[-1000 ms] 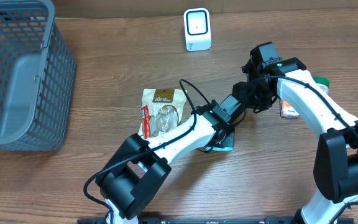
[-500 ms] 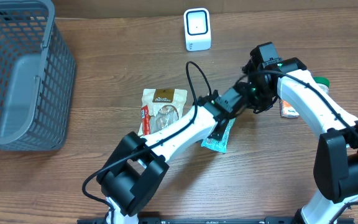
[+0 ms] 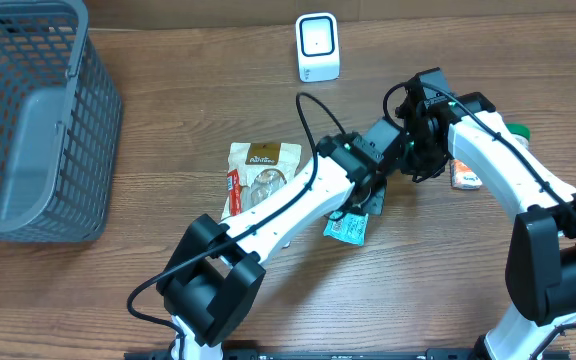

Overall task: Scan the item barcode
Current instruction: 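Grasp the mint-green pack with the left gripper and lift it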

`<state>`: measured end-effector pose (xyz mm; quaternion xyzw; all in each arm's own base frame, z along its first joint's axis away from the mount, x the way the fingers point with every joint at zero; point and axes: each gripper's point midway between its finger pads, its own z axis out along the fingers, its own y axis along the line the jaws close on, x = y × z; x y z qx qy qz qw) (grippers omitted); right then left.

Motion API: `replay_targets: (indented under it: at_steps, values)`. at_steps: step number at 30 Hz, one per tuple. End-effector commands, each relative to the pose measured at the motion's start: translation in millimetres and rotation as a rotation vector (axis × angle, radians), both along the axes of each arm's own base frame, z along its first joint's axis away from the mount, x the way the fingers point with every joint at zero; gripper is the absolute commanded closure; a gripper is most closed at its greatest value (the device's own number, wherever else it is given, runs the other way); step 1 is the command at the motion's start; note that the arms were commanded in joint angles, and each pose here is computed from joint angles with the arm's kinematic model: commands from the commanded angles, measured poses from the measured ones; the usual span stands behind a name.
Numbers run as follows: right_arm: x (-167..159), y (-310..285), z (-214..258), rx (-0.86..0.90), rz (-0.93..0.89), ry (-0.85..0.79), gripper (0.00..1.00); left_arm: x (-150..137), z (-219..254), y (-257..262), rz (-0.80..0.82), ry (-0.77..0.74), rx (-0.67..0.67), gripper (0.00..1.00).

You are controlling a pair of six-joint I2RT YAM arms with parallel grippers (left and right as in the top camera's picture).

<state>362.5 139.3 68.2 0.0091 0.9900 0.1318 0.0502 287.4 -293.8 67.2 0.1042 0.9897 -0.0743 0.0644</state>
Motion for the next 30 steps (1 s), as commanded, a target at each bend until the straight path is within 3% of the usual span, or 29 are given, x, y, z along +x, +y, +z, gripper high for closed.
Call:
replay_targets:
  at_steps: [1,10,18,30]
  values:
    - [9.8,-11.8,7.1,-0.017,-0.033,-0.035,0.38,-25.8,-27.7,-0.8,0.044,0.084,0.004,0.96]
    - [16.1,-32.7,7.2,-0.013,-0.091,-0.032,0.38,-30.9,-60.8,-0.3,0.091,0.078,-0.041,0.96]
    - [15.5,-32.8,7.1,-0.014,-0.090,-0.029,0.37,-12.4,-62.5,27.2,-0.067,0.022,0.037,0.96]
    - [11.8,-21.8,9.5,0.049,-0.077,-0.010,0.37,25.7,-48.8,48.7,-0.023,-0.021,0.026,0.96]
